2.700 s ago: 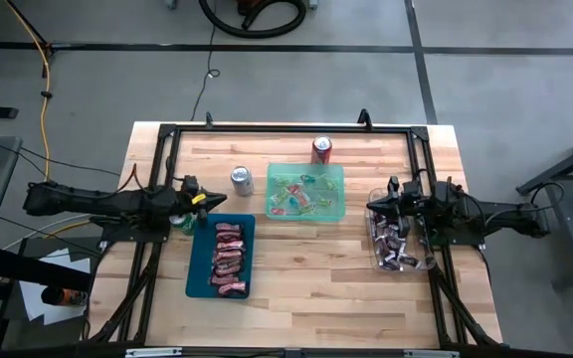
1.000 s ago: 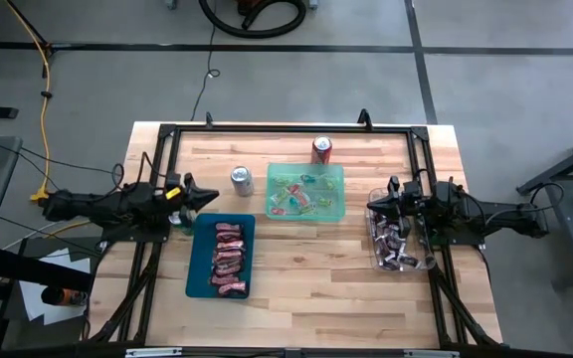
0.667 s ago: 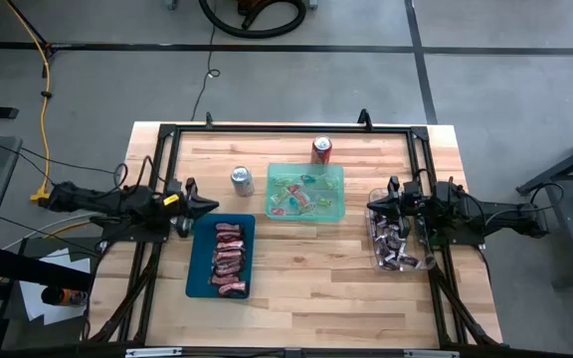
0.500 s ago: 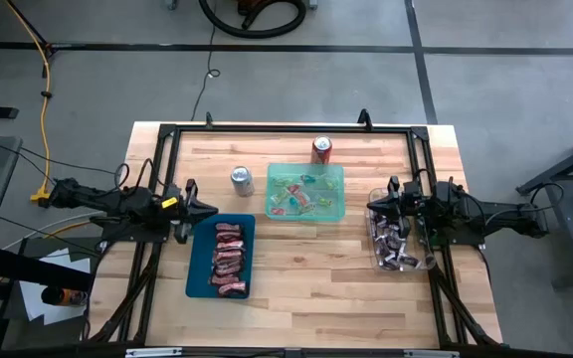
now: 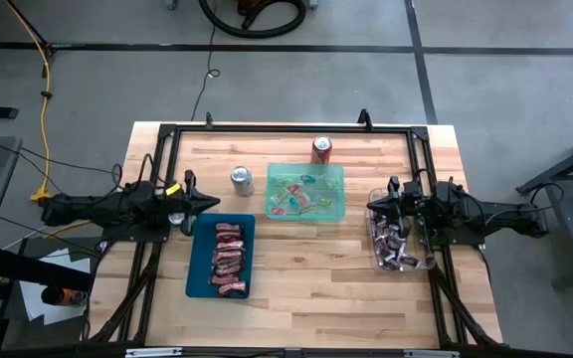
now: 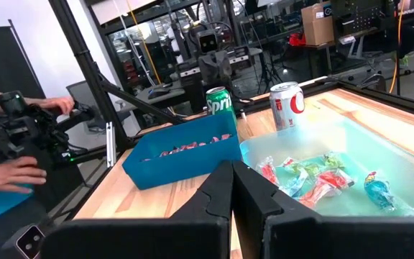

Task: Organize candy in baskets
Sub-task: Return to Home Position

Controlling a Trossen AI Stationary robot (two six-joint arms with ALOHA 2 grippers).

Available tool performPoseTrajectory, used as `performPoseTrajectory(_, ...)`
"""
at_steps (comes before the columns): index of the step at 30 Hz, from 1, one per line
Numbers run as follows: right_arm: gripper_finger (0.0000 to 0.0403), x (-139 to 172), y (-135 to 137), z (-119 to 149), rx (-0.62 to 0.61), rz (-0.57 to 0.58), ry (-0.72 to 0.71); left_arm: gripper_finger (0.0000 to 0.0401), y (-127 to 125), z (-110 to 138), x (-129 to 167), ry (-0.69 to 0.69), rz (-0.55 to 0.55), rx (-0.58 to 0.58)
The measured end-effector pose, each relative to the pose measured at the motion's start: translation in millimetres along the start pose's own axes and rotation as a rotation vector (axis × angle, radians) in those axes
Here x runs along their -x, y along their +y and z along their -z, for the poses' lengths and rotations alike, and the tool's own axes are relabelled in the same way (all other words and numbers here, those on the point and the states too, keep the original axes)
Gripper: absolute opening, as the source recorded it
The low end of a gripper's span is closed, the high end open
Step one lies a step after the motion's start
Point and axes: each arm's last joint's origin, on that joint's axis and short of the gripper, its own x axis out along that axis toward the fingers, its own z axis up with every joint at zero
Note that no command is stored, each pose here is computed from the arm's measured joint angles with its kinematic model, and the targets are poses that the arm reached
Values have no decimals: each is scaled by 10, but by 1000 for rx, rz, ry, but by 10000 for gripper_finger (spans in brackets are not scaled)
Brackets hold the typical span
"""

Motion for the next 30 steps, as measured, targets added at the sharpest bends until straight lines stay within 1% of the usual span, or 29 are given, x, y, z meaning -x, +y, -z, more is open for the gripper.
performPoseTrajectory(2,0,0,0,0,0,0,0,0,3,0,0,0,-3,37)
performPoseTrajectory(6,0,0,0,0,0,0,0,0,17,-3,0,-4,-21,73)
performPoseTrajectory(30,0,0,-1,1,0,1,1,0,17,3,-3,1,-23,73)
